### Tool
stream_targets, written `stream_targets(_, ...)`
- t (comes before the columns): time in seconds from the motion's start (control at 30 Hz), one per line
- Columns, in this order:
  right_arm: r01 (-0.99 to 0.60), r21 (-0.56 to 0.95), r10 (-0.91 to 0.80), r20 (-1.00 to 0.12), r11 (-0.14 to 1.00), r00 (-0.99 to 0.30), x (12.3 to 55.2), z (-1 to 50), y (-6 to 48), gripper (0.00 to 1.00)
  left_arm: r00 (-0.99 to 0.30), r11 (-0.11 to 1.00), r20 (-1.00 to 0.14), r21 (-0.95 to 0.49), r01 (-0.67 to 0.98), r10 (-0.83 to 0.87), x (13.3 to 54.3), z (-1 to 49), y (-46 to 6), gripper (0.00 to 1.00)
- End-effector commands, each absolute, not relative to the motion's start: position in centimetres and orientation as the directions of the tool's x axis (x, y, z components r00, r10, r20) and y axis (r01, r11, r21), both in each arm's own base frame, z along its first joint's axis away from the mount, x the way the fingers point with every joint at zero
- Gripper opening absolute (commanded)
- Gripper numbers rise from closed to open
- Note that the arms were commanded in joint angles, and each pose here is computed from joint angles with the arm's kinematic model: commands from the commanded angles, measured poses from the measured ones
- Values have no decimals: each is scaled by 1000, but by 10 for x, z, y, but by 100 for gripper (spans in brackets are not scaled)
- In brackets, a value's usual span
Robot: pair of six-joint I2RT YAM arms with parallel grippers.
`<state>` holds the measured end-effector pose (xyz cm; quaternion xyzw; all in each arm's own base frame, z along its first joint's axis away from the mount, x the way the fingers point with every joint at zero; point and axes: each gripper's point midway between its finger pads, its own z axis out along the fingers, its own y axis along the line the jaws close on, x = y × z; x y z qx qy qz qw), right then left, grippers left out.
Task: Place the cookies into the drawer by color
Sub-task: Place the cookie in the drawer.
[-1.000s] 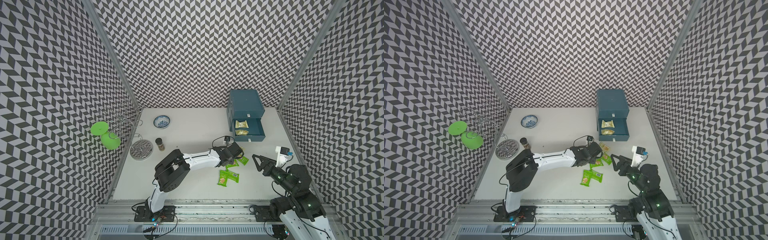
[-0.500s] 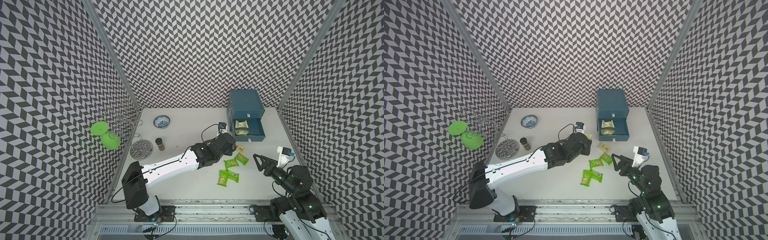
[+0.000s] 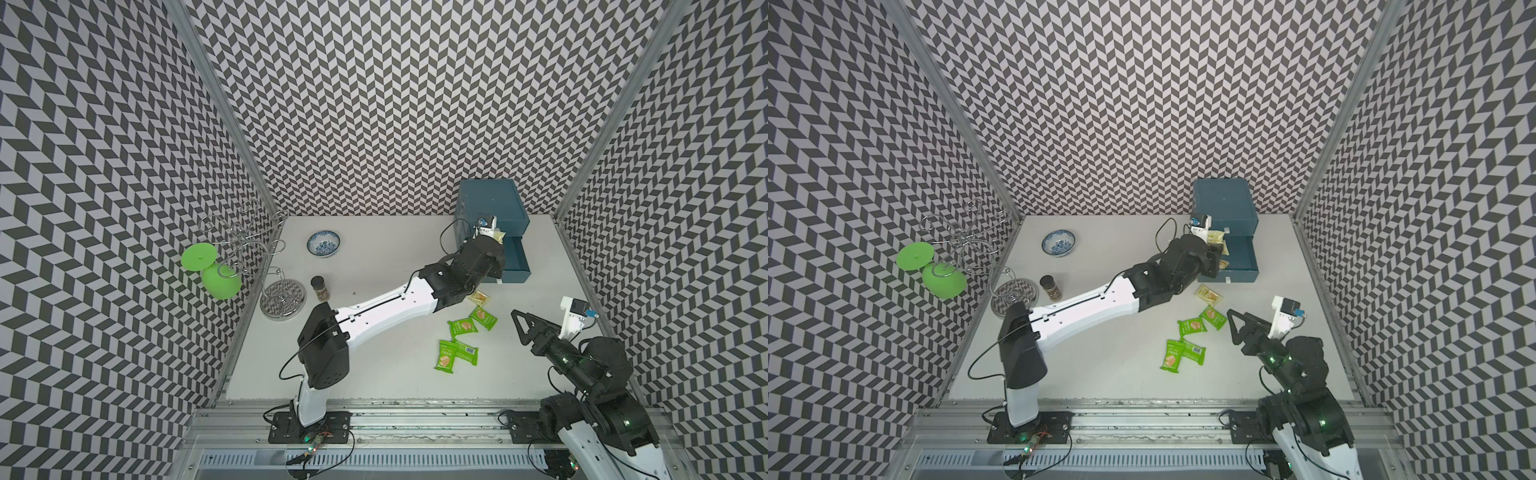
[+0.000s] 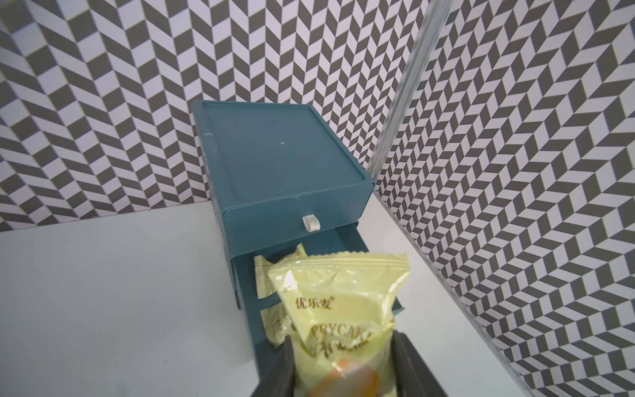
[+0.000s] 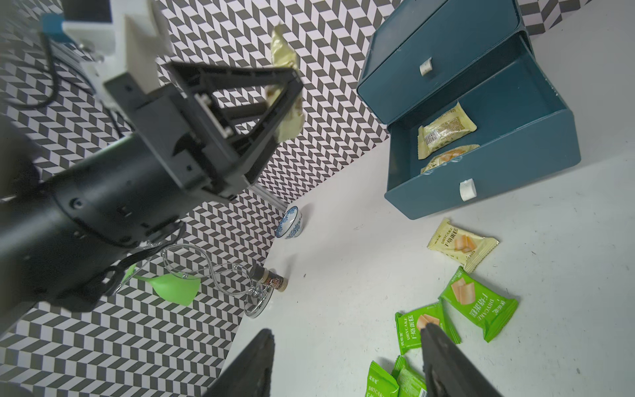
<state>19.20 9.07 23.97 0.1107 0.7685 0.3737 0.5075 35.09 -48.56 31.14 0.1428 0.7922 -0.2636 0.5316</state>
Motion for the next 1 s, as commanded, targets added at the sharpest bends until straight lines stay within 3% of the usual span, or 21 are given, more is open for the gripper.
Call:
stream_targets(0.0, -242, 690, 566, -708, 682, -423, 187, 259, 89, 68, -361, 804, -932, -238, 545, -31, 363, 312, -504, 44)
stream_targets(0.47, -233, 703, 576, -694, 672, -433, 188, 248, 90, 69, -446, 843, -892, -187, 504, 68, 408, 218, -520, 45)
stream_targets(0.97, -238, 711, 580, -687, 662, -439, 187, 249, 92, 69, -545, 873, -826, -154, 463, 144, 426, 142, -510, 47)
